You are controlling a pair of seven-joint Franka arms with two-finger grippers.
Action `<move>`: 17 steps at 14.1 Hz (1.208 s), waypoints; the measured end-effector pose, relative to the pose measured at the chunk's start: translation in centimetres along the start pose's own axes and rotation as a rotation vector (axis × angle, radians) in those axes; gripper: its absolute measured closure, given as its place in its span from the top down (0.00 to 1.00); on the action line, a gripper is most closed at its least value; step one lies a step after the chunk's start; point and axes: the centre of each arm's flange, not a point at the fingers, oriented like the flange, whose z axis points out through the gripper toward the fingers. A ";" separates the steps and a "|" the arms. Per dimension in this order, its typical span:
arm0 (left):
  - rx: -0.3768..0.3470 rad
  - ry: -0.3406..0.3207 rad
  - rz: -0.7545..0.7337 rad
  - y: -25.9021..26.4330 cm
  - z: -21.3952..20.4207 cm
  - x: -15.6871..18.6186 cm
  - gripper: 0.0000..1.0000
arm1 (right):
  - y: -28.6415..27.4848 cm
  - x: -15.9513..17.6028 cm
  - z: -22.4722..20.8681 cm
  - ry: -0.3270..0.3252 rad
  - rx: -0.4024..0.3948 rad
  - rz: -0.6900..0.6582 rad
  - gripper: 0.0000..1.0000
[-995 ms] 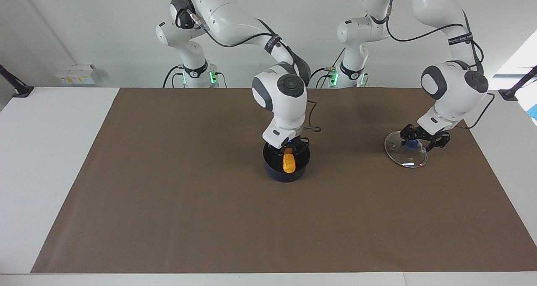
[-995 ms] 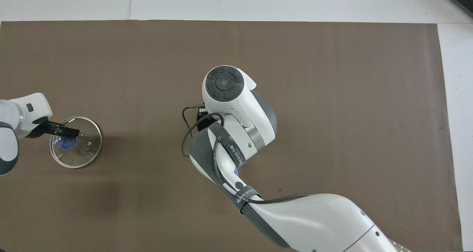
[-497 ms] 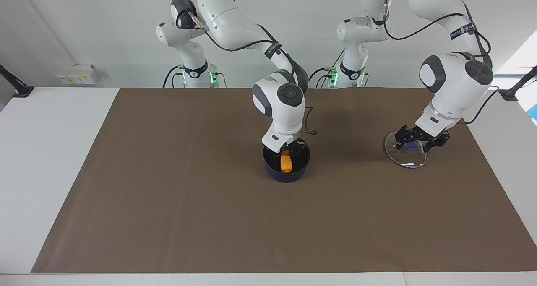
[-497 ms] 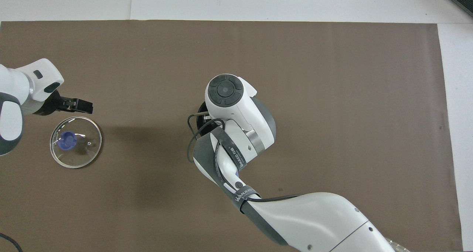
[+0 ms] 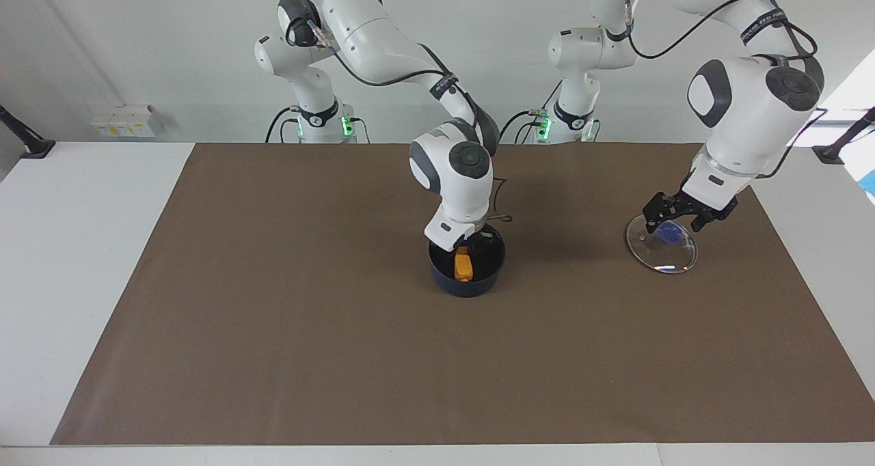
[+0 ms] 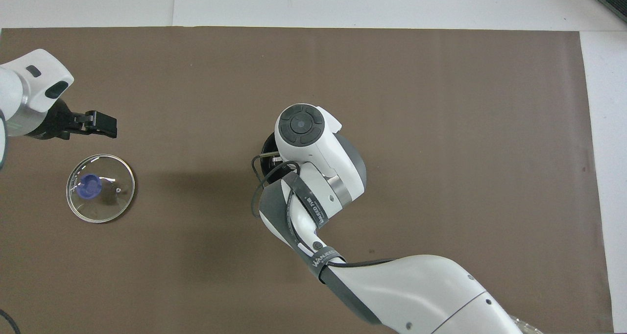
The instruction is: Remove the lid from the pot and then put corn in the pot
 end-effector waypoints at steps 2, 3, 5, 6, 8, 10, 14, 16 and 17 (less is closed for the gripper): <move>0.000 -0.005 -0.001 -0.1 -1.6 -0.2 1.00 | 0.0 0.0 -0.2 0.002 0.002 0.000 0.46; 0.000 -0.010 -0.001 -0.1 -2.5 -0.4 1.00 | 0.0 0.0 -0.4 0.004 0.003 0.000 0.56; 0.001 -0.016 -0.002 -0.2 -4.2 -0.7 1.00 | 0.1 0.1 -1.3 0.016 0.010 0.002 0.78; 0.001 -0.019 -0.002 -0.2 -5.0 -0.9 1.00 | 0.3 0.2 -2.3 0.029 0.017 0.005 0.91; 0.001 -0.018 -0.001 -0.1 -6.1 -1.0 1.00 | 1.1 0.6 -5.2 0.065 0.035 0.017 1.00; 0.000 -0.019 0.001 -0.1 -6.9 -1.2 1.00 | 3.0 1.2 -8.4 0.100 0.052 0.045 1.00; 0.000 -0.020 0.003 0.0 -9.5 -1.9 1.00 | 10.7 2.6 -15.2 0.116 0.051 0.085 1.00; 0.000 -0.014 0.004 0.1 -10.0 -2.1 1.00 | 16.4 2.9 -18.9 0.117 0.044 0.082 1.00; 0.000 -0.013 0.005 0.1 -10.1 -2.2 1.00 | 18.6 2.8 -20.4 0.118 0.042 0.081 1.00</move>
